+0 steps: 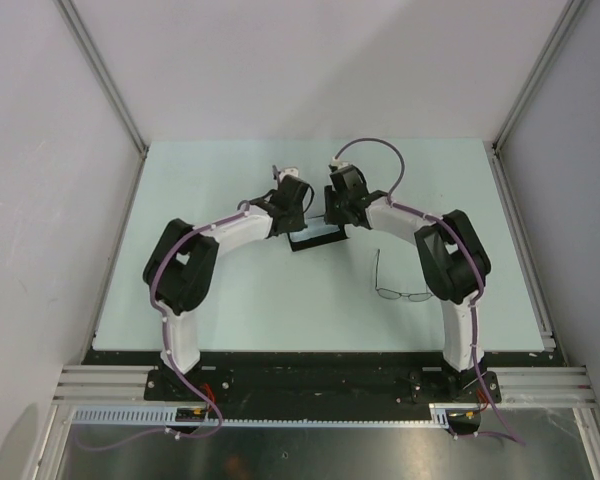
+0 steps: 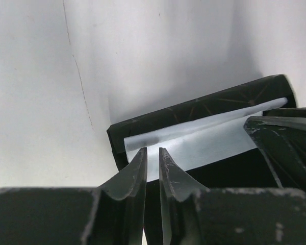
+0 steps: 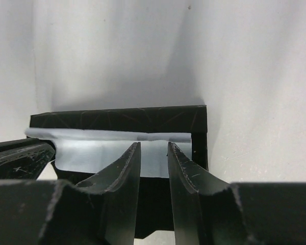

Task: Organize the sunglasses
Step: Smooth out the folded cleaning cloth near the sunglasses case, then rotate the opened sunglasses case at the center of the board.

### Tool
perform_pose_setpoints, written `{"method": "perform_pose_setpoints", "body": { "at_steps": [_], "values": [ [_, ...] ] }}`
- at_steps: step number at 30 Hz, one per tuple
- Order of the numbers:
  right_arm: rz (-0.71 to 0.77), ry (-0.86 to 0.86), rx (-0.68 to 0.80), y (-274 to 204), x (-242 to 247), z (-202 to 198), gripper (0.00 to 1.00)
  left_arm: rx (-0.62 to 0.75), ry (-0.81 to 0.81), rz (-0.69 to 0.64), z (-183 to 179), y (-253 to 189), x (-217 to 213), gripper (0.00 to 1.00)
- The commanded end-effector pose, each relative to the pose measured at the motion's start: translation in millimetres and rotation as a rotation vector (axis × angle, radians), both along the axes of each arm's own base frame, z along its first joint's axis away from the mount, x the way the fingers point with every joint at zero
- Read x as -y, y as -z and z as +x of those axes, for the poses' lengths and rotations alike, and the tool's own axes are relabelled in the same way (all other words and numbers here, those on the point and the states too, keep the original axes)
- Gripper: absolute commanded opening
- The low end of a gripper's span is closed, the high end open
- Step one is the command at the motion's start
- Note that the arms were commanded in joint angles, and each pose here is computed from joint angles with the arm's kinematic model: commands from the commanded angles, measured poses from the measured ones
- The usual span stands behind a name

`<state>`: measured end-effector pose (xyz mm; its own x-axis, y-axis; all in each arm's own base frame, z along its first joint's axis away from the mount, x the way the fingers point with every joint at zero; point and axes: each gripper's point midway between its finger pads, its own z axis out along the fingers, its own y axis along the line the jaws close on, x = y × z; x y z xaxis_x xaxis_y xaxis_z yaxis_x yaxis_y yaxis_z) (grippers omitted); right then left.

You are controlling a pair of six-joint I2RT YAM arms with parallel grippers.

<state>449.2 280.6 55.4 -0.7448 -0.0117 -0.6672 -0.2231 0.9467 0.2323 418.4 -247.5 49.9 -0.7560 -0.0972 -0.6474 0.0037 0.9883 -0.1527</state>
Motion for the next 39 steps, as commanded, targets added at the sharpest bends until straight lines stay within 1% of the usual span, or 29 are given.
{"method": "perform_pose_setpoints", "body": {
  "at_steps": [1,4,7,14,16,19,24,29,33,39],
  "values": [
    [0.049,-0.011,0.086,-45.0,-8.2,3.1,0.33,0.134,-0.024,-0.046,16.0,-59.4,-2.6,0.2],
    [0.05,-0.019,0.085,-48.0,-11.3,-1.4,0.33,0.137,-0.023,-0.079,19.7,-65.4,-3.3,0.22],
    [0.056,-0.023,0.084,-49.9,-13.7,-3.6,0.33,0.131,-0.016,-0.08,20.9,-64.7,-3.9,0.23],
    [0.071,-0.04,0.071,-51.3,-22.0,-12.2,0.32,0.078,-0.059,-0.102,35.0,-42.2,-15.7,0.28],
    [0.075,-0.048,0.067,-52.1,-25.7,-16.8,0.32,0.079,-0.095,-0.107,43.2,-41.3,-25.6,0.32],
    [0.081,-0.059,0.059,-54.1,-30.0,-22.8,0.31,0.057,-0.107,-0.115,54.0,-30.4,-31.9,0.33],
    [0.088,-0.066,0.049,-55.1,-33.9,-29.3,0.29,0.004,-0.039,-0.138,62.6,-9.1,-24.8,0.28],
    [0.1,-0.066,0.04,-59.4,-35.2,-34.3,0.28,-0.05,0.019,-0.137,59.8,14.5,-18.6,0.24],
    [0.116,-0.042,0.011,-61.6,-32.9,-39.9,0.27,-0.095,0.107,-0.182,47.9,20.8,-5.4,0.2],
    [0.186,0.085,-0.061,-60.3,-16.1,-43.5,0.26,-0.125,0.147,-0.196,26.4,25.0,-6.4,0.16]
  ]
}}
